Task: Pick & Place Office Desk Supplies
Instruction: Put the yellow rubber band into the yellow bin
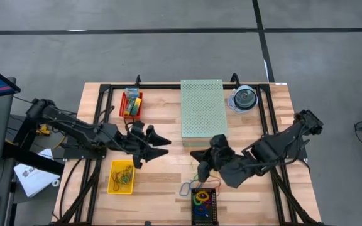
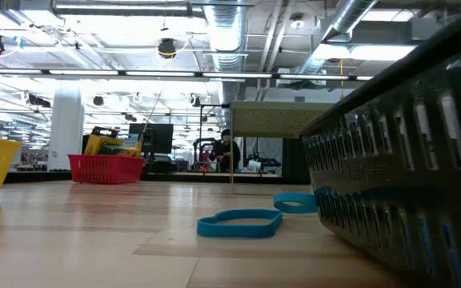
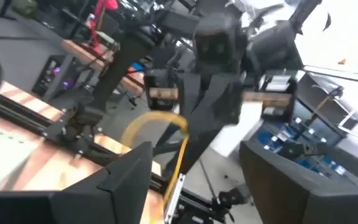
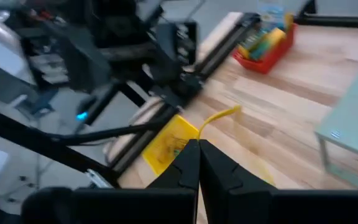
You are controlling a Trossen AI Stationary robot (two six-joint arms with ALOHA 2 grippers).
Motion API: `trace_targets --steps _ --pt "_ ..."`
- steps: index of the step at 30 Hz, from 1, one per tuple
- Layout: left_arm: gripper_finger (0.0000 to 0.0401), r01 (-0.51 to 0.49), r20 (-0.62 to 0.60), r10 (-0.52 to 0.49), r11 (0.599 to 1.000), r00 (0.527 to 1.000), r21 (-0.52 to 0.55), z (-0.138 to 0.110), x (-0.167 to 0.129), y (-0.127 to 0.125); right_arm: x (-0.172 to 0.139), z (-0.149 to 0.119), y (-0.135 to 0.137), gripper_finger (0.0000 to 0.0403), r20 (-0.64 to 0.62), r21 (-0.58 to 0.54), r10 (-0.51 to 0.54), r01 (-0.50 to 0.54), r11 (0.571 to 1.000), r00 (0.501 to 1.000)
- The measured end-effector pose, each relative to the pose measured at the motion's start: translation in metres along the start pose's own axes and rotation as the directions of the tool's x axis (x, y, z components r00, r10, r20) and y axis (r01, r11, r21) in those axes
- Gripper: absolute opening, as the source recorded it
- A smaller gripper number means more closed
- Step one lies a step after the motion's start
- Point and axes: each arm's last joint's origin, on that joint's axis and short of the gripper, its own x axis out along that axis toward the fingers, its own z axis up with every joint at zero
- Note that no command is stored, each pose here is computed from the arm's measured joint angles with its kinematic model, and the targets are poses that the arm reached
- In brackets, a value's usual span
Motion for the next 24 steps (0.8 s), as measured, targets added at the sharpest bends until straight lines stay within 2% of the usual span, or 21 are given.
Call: trace_targets --steps 4,12,16,24 --pt "0.0243 0.055 0.016 -0.055 0.998 0.998 -0.012 -0.005 0.009 -0.001 -0.002 0.009 0.012 0.0000 0.009 -0.014 0.106 -0.106 0.994 0.994" --pt "0.0237 0.072 0.033 -0.072 0.997 0.997 -0.010 -0.005 0.012 0.001 -0.004 0.016 0.025 0.0000 0.011 -0.012 0.244 -0.244 0.970 0.970" --pt "0.0236 0.166 0.033 -0.165 0.986 0.986 -0.026 0.000 0.013 0.000 -0.005 0.017 0.027 0.0000 0.021 -0.018 0.263 -0.263 0.965 0.964" --pt "0.0236 0.166 0.042 -0.164 0.985 0.986 -0.043 0.002 0.013 0.003 -0.003 0.023 0.031 0.0000 0.021 -0.035 0.323 -0.322 0.946 0.946"
